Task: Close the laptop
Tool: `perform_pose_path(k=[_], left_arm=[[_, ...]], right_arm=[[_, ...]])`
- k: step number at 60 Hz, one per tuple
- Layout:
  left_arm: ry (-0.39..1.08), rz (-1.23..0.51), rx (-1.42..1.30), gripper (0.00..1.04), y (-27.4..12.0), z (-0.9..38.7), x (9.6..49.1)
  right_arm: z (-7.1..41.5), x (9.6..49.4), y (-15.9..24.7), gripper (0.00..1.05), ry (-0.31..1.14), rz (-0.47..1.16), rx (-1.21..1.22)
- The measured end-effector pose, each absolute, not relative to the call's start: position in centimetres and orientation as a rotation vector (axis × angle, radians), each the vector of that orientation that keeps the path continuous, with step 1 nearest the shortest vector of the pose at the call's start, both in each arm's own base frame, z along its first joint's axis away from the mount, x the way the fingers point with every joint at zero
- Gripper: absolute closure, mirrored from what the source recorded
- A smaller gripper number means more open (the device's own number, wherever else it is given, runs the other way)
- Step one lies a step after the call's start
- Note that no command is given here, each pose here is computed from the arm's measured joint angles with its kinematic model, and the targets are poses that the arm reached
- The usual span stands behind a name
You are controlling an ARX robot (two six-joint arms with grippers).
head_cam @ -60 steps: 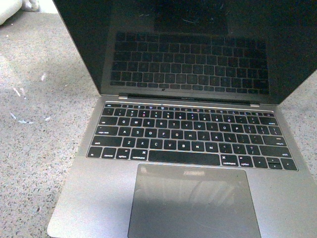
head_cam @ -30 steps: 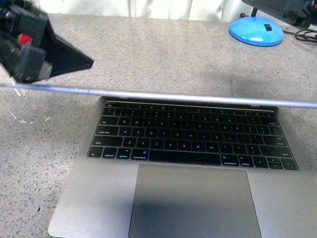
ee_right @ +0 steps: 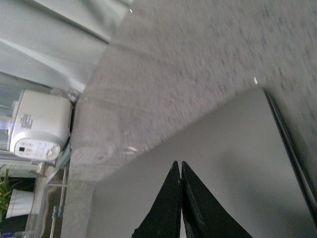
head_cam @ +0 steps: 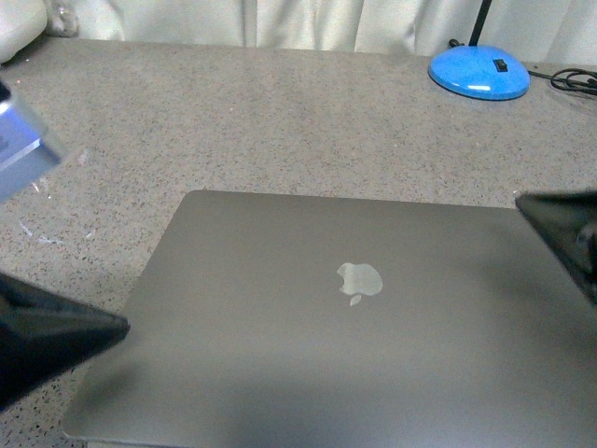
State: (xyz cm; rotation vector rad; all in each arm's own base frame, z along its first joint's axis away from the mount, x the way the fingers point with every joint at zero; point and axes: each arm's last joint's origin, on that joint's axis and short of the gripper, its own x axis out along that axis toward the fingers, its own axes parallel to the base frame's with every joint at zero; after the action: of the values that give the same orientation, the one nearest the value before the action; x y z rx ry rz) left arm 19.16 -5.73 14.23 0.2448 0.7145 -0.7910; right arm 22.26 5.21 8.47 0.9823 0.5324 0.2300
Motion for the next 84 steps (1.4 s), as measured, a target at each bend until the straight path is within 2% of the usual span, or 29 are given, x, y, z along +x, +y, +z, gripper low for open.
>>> perform_pose_path(k=[15, 23, 33, 38, 42, 47, 56, 63, 68, 70, 72, 77, 84], left_arm=[[0.715, -0.766, 0.166, 1.01, -5.6, 13.4, 18.0], [0.607, -0.716, 0.082, 1.01, -5.4, 15.5, 18.2], [0.420, -0.684, -0.057, 1.01, -4.6, 19.9, 17.1], [0.331, -0.674, -0.155, 1.01, -3.6, 22.0, 15.0], [0.282, -0.653, -0.198, 1.01, -2.7, 22.6, 13.2], [0.249, -0.610, -0.257, 1.01, -1.8, 22.5, 11.2], [0.187, -0.504, -0.368, 1.01, -0.7, 21.7, 9.7], [0.235, -0.429, -0.426, 1.01, -0.6, 19.7, 9.8], [0.245, -0.438, -0.442, 1.01, -0.8, 19.0, 9.8], [0.225, -0.403, -0.422, 1.01, -0.8, 19.0, 9.8], [0.130, -0.290, -0.330, 1.01, -0.7, 18.9, 9.9], [0.019, -0.078, -0.170, 1.01, -0.2, 18.6, 9.8], [0.001, 0.002, -0.070, 1.01, 0.0, 18.3, 9.8]], right_arm=[[7.7, 20.8, 5.6, 1.04, 0.579, 0.209, 0.934], [9.4, 20.6, 5.5, 1.04, 0.576, 0.193, 0.867], [14.9, 19.6, 5.1, 1.04, 0.417, 0.259, 0.692], [18.3, 16.6, 4.4, 1.04, 0.273, 0.272, 0.521], [19.0, 14.7, 4.1, 1.04, 0.212, 0.261, 0.422], [18.7, 11.7, 3.5, 1.04, 0.136, 0.206, 0.288], [18.2, 9.8, 2.3, 1.04, 0.000, 0.140, 0.177], [17.3, 9.7, 1.5, 1.04, 0.001, 0.085, 0.154], [16.5, 9.8, 0.9, 1.04, 0.012, 0.068, 0.134], [16.4, 9.8, 0.6, 1.04, 0.014, 0.059, 0.106], [16.4, 9.8, 0.4, 1.04, 0.010, 0.039, 0.075], [16.5, 9.8, 0.0, 1.04, 0.000, -0.005, 0.041], [16.5, 9.8, 0.0, 1.04, 0.001, 0.005, 0.016]])
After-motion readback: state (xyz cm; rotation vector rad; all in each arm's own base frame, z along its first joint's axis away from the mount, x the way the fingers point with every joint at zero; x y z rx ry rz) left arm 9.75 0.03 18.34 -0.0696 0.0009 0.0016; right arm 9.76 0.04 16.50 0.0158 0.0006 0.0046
